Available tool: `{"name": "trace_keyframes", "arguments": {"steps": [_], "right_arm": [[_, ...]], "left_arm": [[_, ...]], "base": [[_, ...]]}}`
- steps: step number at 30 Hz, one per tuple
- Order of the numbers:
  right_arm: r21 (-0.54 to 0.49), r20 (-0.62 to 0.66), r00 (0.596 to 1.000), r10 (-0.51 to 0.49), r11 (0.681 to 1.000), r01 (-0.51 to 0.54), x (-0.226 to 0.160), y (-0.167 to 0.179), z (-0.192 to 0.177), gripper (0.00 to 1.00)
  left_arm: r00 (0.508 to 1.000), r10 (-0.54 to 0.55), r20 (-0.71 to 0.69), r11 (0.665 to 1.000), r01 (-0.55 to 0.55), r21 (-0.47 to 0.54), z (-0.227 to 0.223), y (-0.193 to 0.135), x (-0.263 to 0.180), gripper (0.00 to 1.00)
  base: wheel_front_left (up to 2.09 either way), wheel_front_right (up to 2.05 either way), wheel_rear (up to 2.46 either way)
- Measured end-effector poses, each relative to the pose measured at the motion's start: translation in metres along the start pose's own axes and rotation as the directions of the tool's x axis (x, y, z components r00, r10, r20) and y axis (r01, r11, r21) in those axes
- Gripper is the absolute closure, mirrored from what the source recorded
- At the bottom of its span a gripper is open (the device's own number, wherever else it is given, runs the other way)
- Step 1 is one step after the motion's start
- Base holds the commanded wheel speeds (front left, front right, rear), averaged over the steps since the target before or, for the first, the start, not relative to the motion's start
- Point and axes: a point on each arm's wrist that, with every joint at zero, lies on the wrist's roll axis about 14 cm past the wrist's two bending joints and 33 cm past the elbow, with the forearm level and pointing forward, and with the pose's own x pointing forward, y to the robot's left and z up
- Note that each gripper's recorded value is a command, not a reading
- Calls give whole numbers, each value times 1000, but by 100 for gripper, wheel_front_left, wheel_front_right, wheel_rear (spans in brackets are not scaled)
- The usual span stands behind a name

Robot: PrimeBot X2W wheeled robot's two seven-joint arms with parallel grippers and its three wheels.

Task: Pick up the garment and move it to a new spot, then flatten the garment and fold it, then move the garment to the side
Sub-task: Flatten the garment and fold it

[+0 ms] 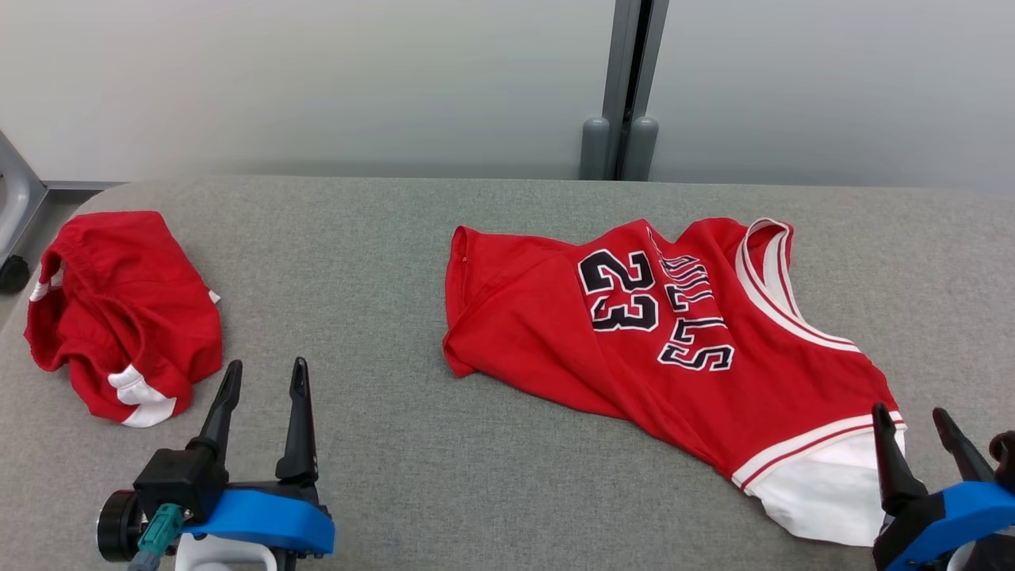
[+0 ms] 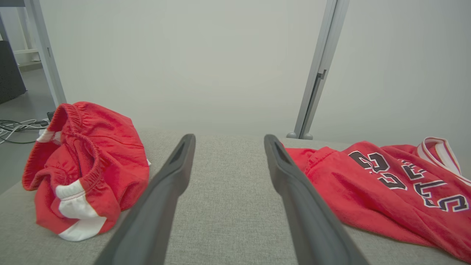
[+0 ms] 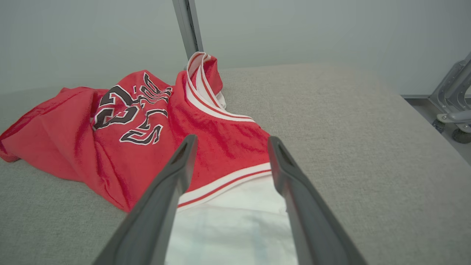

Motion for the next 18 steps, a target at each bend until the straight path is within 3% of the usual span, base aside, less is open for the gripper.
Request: {"name": "trace_keyframes", "arguments": {"steps": [7, 12, 18], "right_arm": [[-63, 270, 959, 88, 995, -74, -10, 29, 33, 0], [-81, 327, 937, 125, 991, -104, -20, 40, 32, 0], [-60, 313, 943, 113, 993, -99, -23, 36, 25, 0]], "left_arm": [[1000, -1, 4, 1000, 1, 2, 0, -1, -5, 0], [1000, -1, -3, 1000, 1, 3, -3, -2, -11, 0], [1000, -7, -12, 1000, 7, 8, -6, -4, -12, 0]], "base": [[0, 0, 0], [0, 0, 0], [0, 0, 0]]}}
